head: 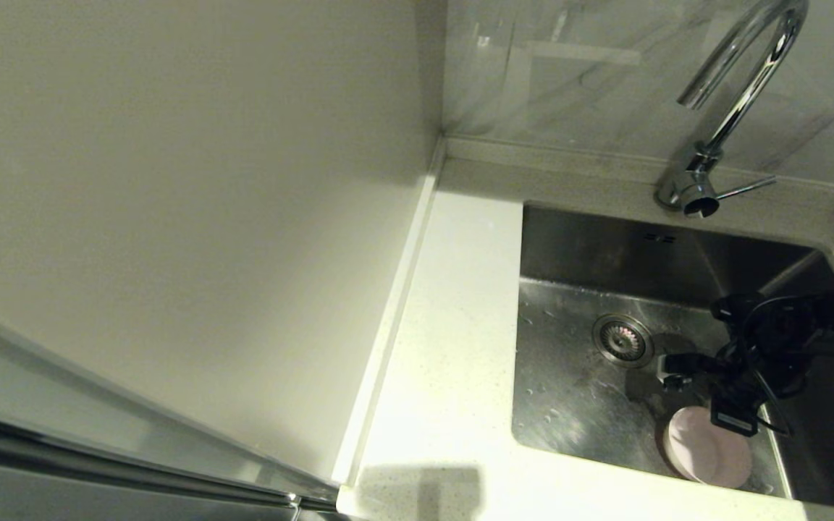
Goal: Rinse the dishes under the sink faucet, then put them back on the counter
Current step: Put a bowl back to the table from the sink
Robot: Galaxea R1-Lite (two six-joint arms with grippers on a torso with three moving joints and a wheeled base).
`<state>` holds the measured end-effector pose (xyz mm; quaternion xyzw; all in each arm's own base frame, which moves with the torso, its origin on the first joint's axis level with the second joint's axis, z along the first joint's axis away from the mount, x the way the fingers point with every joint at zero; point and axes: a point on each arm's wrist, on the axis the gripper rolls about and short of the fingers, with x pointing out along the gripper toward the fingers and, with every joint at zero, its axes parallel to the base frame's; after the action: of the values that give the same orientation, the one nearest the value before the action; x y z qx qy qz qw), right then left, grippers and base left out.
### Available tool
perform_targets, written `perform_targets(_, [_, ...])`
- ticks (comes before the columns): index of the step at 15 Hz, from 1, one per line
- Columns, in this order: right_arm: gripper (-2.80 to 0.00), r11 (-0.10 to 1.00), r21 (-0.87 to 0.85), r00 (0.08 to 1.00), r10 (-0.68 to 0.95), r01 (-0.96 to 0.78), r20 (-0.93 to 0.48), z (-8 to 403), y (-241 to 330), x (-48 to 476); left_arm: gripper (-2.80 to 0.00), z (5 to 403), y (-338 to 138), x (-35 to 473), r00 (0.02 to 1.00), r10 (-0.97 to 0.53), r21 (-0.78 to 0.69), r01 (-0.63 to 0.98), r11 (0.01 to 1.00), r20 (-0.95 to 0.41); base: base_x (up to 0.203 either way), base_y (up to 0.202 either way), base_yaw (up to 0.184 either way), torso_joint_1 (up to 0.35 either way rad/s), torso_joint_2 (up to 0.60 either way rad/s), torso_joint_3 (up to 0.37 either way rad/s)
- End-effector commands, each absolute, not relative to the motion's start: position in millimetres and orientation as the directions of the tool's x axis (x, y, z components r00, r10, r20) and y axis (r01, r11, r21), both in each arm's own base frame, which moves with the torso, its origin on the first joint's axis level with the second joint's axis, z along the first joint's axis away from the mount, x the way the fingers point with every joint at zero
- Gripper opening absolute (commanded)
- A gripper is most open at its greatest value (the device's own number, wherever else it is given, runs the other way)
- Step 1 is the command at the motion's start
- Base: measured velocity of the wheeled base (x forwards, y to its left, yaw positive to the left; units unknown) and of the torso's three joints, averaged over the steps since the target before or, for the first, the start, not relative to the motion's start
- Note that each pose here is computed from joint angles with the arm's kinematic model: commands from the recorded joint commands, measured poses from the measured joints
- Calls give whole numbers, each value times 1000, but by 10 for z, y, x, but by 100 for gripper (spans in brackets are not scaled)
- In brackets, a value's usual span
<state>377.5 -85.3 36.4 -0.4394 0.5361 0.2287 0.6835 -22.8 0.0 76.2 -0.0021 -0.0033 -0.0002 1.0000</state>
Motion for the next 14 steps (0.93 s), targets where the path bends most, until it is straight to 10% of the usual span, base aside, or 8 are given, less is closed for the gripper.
perform_targets(1, [-280, 539, -393, 362, -168, -745, -917, 487, -865, 3828, -280, 754, 0, -226, 1000, 0, -5, 0, 1000, 4, 0, 0, 0, 0, 0, 0])
perform_targets(14, [-280, 863, -397, 539, -182, -314, -822, 1212, -693, 3772, -280, 753, 0, -226, 1000, 0, -5, 0, 1000, 3, 0, 0, 0, 0, 0, 0])
